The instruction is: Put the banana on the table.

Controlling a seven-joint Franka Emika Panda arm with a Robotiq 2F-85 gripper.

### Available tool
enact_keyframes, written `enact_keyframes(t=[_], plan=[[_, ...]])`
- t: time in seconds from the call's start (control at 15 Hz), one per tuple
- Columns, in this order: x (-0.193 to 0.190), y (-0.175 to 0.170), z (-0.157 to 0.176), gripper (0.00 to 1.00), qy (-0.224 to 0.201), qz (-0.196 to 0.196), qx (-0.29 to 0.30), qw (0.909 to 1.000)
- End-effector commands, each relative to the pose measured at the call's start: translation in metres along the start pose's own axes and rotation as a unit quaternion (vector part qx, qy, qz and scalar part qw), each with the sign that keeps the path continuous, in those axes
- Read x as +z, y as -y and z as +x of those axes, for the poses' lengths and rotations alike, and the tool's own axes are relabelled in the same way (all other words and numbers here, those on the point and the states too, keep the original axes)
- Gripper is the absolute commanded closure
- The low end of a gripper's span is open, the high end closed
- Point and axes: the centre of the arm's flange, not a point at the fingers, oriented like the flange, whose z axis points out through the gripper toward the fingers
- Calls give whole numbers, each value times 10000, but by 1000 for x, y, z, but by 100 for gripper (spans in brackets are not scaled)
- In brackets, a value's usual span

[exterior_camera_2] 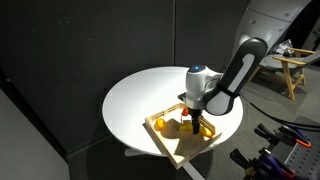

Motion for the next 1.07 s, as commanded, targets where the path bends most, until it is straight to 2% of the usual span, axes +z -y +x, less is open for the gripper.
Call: enact_keyframes(t=[0.0,0.33,0.4,1.0], plan=[[1,-2,7,39,2,-77,40,10000],[-30,-4,8,80,0,-63,161,9998],[-38,-5,8,84,11,-79,185,9998],[-113,-16,0,84,200,-338,601,9974]])
